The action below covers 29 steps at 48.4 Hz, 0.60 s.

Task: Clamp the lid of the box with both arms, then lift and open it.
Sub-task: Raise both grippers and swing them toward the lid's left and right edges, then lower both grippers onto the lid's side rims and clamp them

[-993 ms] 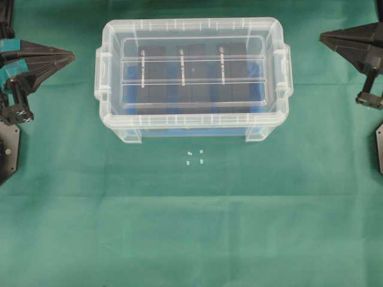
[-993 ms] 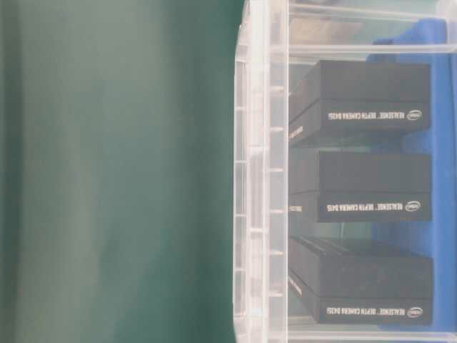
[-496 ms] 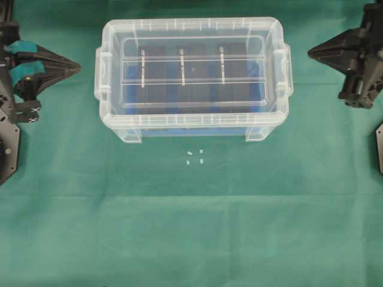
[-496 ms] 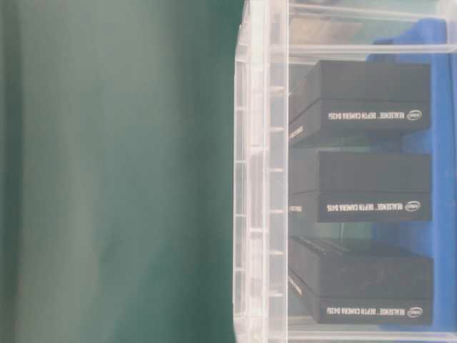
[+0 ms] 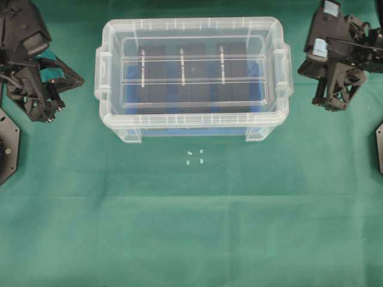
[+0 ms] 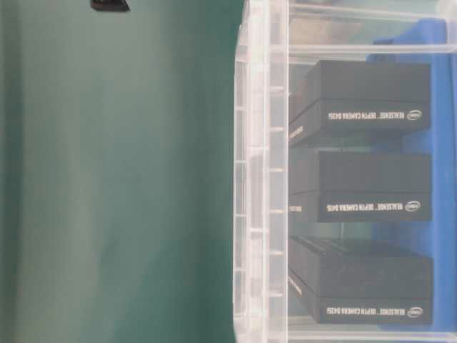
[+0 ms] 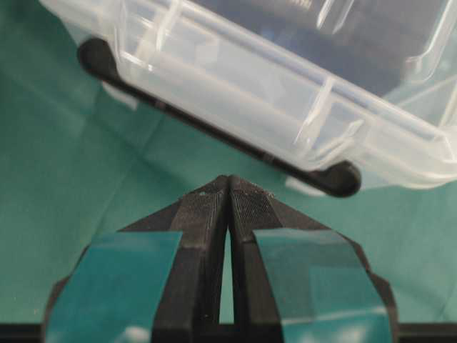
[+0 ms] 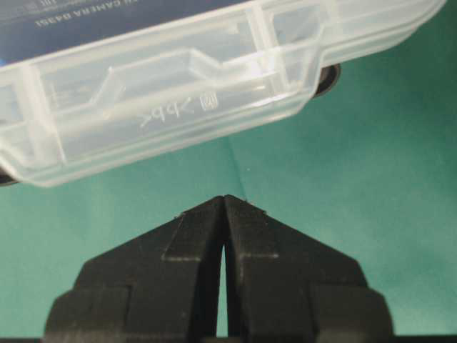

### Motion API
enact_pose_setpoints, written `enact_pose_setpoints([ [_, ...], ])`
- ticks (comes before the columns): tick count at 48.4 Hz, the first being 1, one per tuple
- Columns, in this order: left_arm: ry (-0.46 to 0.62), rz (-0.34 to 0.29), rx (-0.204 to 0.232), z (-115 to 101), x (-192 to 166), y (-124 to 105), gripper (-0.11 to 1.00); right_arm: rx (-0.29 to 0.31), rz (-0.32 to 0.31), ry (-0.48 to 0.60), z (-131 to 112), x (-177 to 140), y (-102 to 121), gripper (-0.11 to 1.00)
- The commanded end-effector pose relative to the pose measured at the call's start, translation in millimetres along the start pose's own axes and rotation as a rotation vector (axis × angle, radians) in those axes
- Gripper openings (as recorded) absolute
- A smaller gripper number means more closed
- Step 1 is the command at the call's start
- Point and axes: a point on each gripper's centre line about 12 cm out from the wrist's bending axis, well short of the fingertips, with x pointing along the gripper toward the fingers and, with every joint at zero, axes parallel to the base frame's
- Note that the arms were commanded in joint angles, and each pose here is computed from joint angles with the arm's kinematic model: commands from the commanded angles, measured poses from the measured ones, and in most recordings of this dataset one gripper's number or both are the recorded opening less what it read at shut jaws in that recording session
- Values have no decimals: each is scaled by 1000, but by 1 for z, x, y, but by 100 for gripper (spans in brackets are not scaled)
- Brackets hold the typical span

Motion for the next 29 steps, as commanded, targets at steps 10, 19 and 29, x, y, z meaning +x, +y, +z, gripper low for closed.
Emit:
enact_pose_setpoints([
  [10, 26, 11, 8, 9, -6, 0, 2, -11, -5, -28, 16, -9, -1, 0],
  [19, 121, 31, 44, 5, -6, 2, 1, -83, -25, 11, 15, -11, -4, 0],
  [29, 227, 31, 162, 6, -5, 2, 2, -162, -28, 47, 16, -16, -5, 0],
])
